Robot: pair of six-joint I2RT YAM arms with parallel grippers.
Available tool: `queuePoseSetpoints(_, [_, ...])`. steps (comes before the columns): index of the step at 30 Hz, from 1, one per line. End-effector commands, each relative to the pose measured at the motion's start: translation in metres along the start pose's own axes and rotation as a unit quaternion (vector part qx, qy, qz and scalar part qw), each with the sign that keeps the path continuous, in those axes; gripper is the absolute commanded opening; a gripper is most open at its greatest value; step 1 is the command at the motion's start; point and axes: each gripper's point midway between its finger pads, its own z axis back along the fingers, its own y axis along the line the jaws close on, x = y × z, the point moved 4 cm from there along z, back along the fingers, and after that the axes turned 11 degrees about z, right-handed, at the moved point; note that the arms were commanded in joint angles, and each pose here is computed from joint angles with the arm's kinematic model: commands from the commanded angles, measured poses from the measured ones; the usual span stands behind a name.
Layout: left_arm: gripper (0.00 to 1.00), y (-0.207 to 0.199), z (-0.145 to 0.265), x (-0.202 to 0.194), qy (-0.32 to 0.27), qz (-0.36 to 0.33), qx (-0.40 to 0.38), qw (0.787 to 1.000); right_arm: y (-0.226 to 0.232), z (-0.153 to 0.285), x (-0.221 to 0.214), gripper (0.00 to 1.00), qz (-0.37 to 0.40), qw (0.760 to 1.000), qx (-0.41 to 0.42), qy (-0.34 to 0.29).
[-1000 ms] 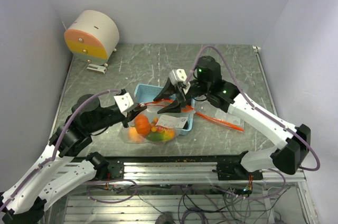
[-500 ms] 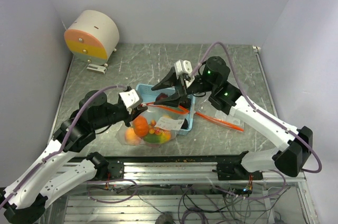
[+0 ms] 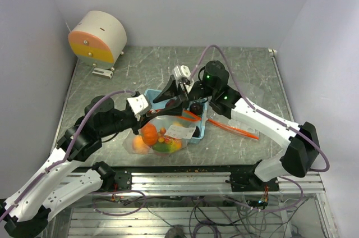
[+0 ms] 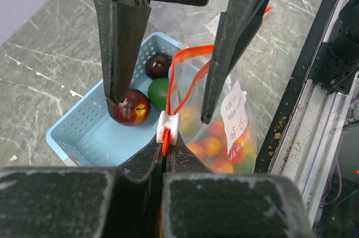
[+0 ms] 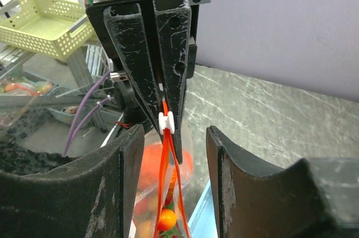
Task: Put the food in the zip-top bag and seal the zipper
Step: Zip the zipper food storage bag.
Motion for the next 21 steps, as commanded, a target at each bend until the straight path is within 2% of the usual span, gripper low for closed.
queuePoseSetpoints(1, [0.07,-0.006,0.008,0.021,-0.034,-0.010,-0.009,0.999,0.004,-0.008,0.014,0.48,0.018,0.999,0.027,-0.024])
queuePoseSetpoints(14, [0.07,-0.005,0.006,0.020,-0.034,-0.009,-0.010,0.999,0.002,-0.018,0.005,0.39,0.005,0.999,0.035,-0.019])
queuePoseSetpoints(21, [0.07,-0.005,0.006,0.019,-0.034,-0.009,-0.008,0.999,0.000,-0.018,0.004,0.19,0.004,0.999,0.028,-0.015])
